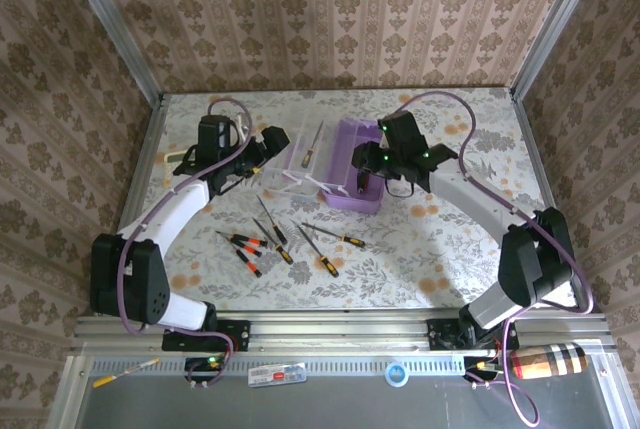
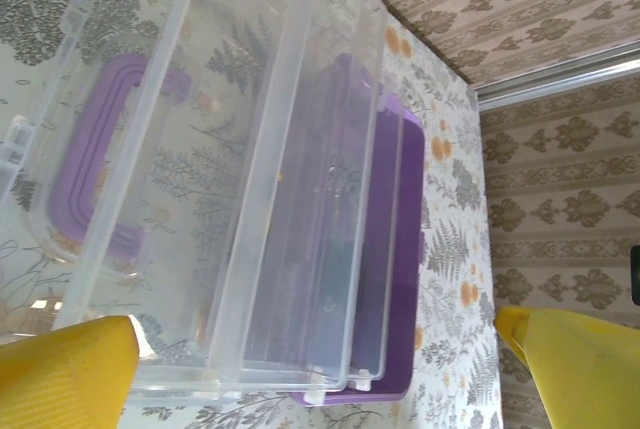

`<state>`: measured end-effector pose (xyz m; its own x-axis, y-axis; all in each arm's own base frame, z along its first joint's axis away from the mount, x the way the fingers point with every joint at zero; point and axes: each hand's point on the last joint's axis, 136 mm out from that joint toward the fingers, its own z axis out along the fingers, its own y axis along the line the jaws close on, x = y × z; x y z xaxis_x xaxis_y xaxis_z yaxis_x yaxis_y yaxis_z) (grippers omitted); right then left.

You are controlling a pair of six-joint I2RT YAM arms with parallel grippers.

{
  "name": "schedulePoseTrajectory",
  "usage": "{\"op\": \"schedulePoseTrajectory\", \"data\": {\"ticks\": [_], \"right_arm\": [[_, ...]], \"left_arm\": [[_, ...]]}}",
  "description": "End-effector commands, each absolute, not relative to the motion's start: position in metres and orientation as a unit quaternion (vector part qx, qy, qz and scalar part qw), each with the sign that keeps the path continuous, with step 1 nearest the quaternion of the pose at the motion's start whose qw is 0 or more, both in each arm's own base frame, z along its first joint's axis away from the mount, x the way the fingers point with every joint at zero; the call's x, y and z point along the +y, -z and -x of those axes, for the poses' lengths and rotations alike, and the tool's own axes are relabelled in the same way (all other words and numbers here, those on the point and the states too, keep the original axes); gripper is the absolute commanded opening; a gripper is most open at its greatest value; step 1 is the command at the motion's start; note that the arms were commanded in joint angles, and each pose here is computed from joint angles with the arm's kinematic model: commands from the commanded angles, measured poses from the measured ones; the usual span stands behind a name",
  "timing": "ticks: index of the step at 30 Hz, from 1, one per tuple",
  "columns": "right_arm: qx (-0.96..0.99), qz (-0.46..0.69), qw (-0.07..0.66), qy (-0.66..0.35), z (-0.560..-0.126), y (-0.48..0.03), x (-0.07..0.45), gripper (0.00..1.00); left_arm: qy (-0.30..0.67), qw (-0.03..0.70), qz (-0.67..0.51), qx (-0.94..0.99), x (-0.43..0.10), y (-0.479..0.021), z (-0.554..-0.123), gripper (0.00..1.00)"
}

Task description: Pack the tool kit

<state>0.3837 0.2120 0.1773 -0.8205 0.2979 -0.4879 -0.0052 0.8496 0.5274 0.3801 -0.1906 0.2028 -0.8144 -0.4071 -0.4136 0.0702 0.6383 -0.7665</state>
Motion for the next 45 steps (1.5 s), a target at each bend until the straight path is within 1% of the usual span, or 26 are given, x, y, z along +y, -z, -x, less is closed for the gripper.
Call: {"op": "schedulePoseTrajectory", "data": {"ticks": [1,4,8,10,12,15,19,22,26,30,34,36,39,45], "right_arm": [[0.916,-0.077,0.304,-0.249,-0.373,-0.178,0.203,0.46],[0.919,-0.052,0.306,-0.242,-0.362,-0.176,0.206,0.49],[0.936,0.014,0.302,-0.182,-0.342,-0.159,0.215,0.52],[0.944,0.045,0.296,-0.139,-0.332,-0.142,0.219,0.52],[0.949,0.067,0.286,-0.113,-0.324,-0.125,0.224,0.49],[0.950,0.103,0.275,-0.107,-0.310,-0.109,0.243,0.45],[0.945,0.142,0.268,-0.121,-0.291,-0.098,0.271,0.44],[0.946,0.149,0.259,-0.122,-0.280,-0.089,0.281,0.44],[0.946,0.197,0.239,-0.097,-0.258,-0.075,0.297,0.47],[0.941,0.239,0.229,-0.065,-0.236,-0.065,0.313,0.49],[0.944,0.250,0.211,-0.033,-0.224,-0.056,0.320,0.50],[0.946,0.259,0.195,-0.012,-0.219,-0.047,0.318,0.49],[0.946,0.273,0.173,-0.006,-0.211,-0.036,0.323,0.45],[0.946,0.277,0.166,0.018,-0.211,-0.026,0.319,0.42]], "left_arm": [[0.385,0.299,0.096,0.868,-0.180,-0.198,-0.389,1.00],[0.380,0.295,0.099,0.871,-0.179,-0.192,-0.390,1.00],[0.390,0.293,0.090,0.868,-0.184,-0.190,-0.393,1.00],[0.414,0.287,0.070,0.861,-0.198,-0.194,-0.391,1.00],[0.432,0.280,0.047,0.856,-0.213,-0.197,-0.387,1.00],[0.439,0.274,0.022,0.855,-0.228,-0.198,-0.380,1.00],[0.440,0.269,0.016,0.857,-0.233,-0.197,-0.377,1.00],[0.427,0.274,0.026,0.862,-0.226,-0.195,-0.378,1.00],[0.406,0.291,0.052,0.865,-0.208,-0.198,-0.382,1.00],[0.376,0.321,0.082,0.865,-0.178,-0.209,-0.387,1.00],[0.346,0.349,0.104,0.864,-0.147,-0.225,-0.392,1.00],[0.341,0.366,0.115,0.858,-0.134,-0.235,-0.394,1.00],[0.346,0.380,0.124,0.849,-0.125,-0.243,-0.395,1.00],[0.360,0.372,0.125,0.847,-0.129,-0.242,-0.395,1.00]]}}
